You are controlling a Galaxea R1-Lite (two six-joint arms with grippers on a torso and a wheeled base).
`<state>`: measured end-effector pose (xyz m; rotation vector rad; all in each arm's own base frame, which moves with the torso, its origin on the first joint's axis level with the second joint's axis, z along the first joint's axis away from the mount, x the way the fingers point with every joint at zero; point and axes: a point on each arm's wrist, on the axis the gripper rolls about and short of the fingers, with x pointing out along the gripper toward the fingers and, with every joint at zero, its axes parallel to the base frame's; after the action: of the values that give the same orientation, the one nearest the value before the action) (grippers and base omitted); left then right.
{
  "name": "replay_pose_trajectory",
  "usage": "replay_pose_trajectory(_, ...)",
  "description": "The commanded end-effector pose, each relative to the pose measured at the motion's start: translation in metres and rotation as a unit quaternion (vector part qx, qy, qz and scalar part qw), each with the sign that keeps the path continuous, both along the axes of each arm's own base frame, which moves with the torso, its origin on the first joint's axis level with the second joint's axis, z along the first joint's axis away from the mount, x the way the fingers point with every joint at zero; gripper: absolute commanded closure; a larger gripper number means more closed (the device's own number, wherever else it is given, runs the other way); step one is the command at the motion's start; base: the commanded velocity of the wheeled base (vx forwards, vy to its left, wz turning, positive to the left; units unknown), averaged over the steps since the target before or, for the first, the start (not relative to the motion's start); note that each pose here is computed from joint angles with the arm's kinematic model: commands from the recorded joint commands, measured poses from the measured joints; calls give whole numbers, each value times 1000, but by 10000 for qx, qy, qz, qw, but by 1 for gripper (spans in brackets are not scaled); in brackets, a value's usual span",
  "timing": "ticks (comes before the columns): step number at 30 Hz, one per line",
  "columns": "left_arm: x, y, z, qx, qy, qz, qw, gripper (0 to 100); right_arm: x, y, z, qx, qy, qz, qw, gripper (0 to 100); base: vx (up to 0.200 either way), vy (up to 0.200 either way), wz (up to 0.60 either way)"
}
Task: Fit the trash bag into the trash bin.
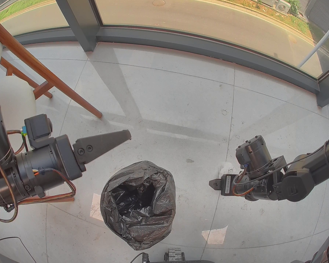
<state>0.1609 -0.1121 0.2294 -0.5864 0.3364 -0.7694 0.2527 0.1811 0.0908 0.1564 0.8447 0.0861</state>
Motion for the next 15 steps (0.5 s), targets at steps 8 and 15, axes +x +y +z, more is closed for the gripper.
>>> replay_pose_trajectory(8, -13, 8, 11, -160, -235, -269, 9992, 0, 0, 2, 2, 14, -51, 36, 10000, 0, 0, -200, 0)
replay_pose_trajectory(15, -13, 8, 11, -68, -339, -253, 9991, 0, 3, 7, -5, -68, -76, 170, 9998, 0, 0, -200, 0)
